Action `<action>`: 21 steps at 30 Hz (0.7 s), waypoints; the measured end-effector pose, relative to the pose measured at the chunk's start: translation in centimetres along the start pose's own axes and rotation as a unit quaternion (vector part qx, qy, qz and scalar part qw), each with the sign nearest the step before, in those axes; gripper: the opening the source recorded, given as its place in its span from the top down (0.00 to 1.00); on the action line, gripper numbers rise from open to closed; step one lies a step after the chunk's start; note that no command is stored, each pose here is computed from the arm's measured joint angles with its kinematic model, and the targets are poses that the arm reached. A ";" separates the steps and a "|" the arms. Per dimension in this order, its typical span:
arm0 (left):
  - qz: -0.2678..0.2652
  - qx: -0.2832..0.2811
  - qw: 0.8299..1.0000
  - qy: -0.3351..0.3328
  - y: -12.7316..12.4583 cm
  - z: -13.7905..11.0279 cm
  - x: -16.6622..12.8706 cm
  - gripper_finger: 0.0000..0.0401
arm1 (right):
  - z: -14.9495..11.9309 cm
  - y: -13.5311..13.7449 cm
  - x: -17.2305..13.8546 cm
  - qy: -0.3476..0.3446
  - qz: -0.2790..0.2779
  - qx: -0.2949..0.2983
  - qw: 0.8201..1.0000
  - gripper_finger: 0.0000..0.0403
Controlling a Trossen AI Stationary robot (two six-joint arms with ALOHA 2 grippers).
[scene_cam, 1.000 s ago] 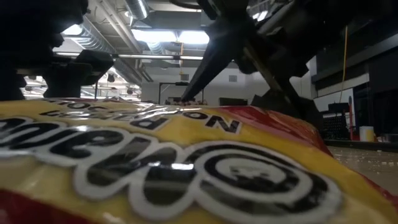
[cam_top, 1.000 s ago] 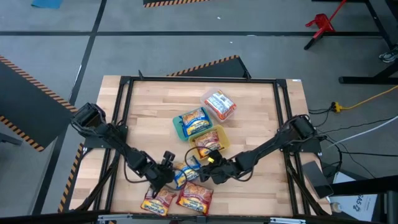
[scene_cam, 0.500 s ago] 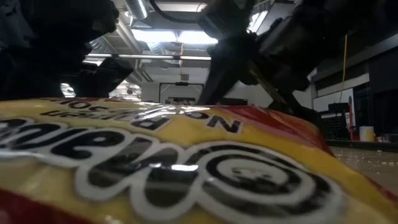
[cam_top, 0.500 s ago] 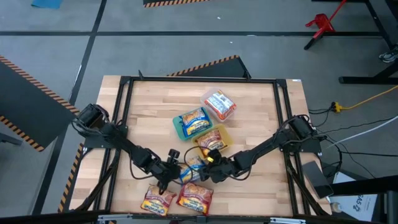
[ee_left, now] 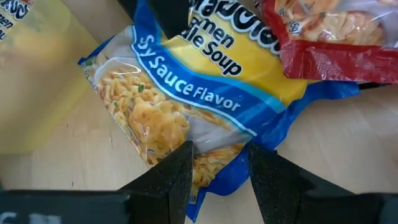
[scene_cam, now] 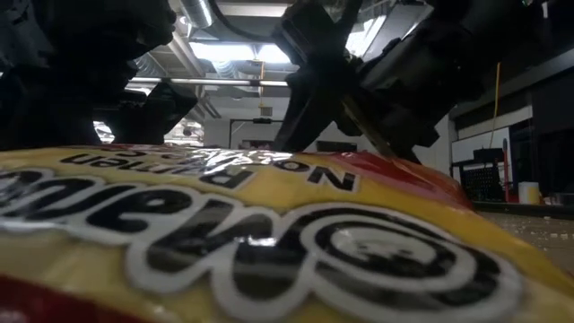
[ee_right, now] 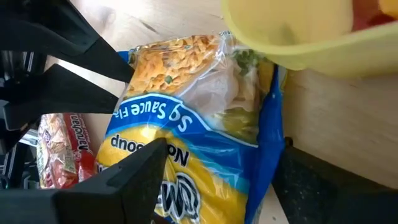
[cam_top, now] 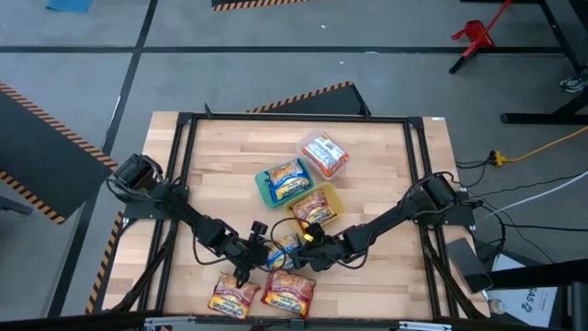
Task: Sort Maruchan noodles
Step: Put the blue noodle pack into the green bin
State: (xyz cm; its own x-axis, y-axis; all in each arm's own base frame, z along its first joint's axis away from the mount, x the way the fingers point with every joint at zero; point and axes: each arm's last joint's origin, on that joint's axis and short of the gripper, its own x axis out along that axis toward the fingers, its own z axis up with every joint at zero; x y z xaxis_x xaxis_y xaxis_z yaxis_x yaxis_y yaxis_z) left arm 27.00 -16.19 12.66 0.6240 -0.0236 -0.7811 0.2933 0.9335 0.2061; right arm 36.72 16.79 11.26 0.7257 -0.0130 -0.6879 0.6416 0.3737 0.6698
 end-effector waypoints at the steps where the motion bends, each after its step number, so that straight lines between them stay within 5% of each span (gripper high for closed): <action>1: 0.001 -0.001 1.000 -0.001 0.0 0.0 0.0 0.63 | 0.0 -0.1 0.1 0.001 0.000 0.000 1.000 0.33; 6: 0.001 0.002 1.000 -0.003 0.1 0.0 0.0 0.63 | 0.0 -0.1 0.2 -0.007 0.001 0.001 1.000 0.37; 16: 0.013 0.008 1.000 -0.009 0.1 0.2 -0.1 0.63 | -0.1 -0.2 0.3 -0.011 0.000 0.002 1.000 0.70; 21: 0.015 0.000 1.000 -0.020 0.3 0.5 -0.6 0.63 | 0.0 0.0 0.2 -0.011 0.004 0.005 1.000 0.76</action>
State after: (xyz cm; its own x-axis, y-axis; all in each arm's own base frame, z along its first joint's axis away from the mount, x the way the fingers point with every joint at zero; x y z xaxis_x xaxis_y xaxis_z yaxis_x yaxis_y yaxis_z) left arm 27.08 -16.05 13.54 0.6608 -0.0105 -0.7505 0.2749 0.9338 0.2290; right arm 36.86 16.75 11.09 0.7365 -0.0295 -0.6758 0.6376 0.3643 0.6788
